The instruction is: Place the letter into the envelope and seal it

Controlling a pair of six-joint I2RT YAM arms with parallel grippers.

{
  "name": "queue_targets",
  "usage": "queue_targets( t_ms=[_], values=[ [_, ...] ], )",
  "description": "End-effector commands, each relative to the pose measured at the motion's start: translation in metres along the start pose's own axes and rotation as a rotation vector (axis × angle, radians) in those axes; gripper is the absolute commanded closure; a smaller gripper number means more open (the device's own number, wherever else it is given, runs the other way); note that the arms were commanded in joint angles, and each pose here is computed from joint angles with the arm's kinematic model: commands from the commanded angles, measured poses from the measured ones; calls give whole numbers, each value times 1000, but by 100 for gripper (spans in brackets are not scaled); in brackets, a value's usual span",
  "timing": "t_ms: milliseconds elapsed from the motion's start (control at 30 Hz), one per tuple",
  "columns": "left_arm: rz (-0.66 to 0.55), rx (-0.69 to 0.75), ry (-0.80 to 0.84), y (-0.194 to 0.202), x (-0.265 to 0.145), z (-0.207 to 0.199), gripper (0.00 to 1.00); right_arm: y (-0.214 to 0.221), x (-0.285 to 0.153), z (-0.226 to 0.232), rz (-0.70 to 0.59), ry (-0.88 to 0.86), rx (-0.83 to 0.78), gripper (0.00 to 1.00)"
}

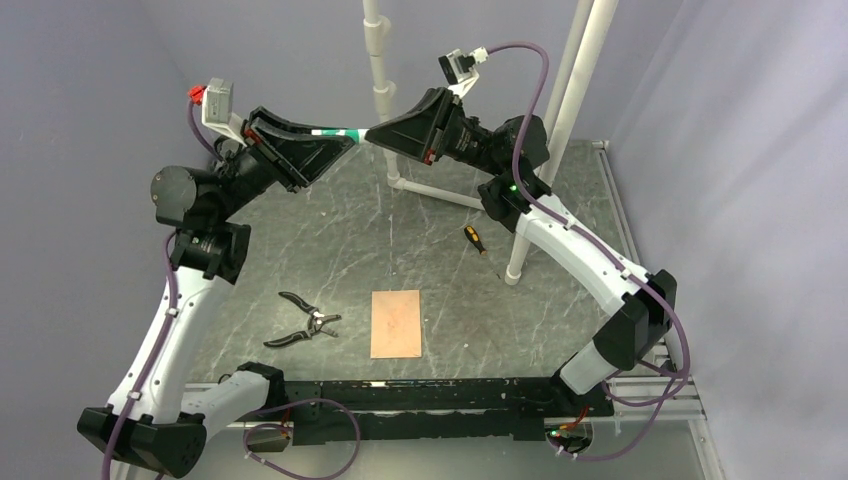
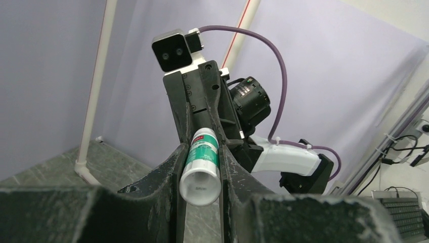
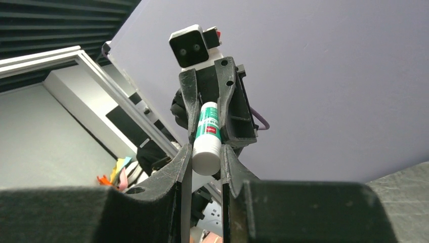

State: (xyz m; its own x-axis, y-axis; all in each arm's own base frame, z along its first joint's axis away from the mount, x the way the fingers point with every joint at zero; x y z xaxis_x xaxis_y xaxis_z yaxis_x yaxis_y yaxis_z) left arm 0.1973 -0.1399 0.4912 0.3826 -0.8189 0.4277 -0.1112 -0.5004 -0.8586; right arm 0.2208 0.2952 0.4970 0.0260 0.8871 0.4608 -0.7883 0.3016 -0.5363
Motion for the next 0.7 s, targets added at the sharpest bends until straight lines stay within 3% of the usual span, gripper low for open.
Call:
queue_targets(
  t_ms=[0,100,233,400,533,667],
  values=[
    [432,-333,-26,95,-6,31,98,36,23,23,105,-53,13,100],
    [419,-291,-101,85,-10,31,97,40,17,10,82,45,-17,98],
    [351,-228,-235,66,-23,32,97,47,4,-14,39,187,-16,62],
    [296,-141,-357,55,-42,24,98,50,-15,-31,-38,366,-58,42],
    [330,-107,-442,64,-59,22,98,52,-25,-42,-78,472,-64,28],
    [403,-130,-525,81,-75,24,98,53,-34,-53,-113,572,-59,22]
  ],
)
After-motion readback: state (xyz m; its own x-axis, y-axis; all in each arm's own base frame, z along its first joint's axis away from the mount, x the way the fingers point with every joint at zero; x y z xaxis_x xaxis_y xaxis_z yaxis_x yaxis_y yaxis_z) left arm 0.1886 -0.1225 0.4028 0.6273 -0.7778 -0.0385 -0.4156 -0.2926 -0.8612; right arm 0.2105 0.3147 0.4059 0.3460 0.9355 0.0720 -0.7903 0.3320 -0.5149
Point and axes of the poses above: each gripper's point midway between its finger pads, its own x axis out along the fingers, its own z axis along the line the jaws close on, y = z × x, the point moved 9 cm from there along -x, back along the fingers, and after that the axes turned 8 degrees about x, right-handed, at the moved point
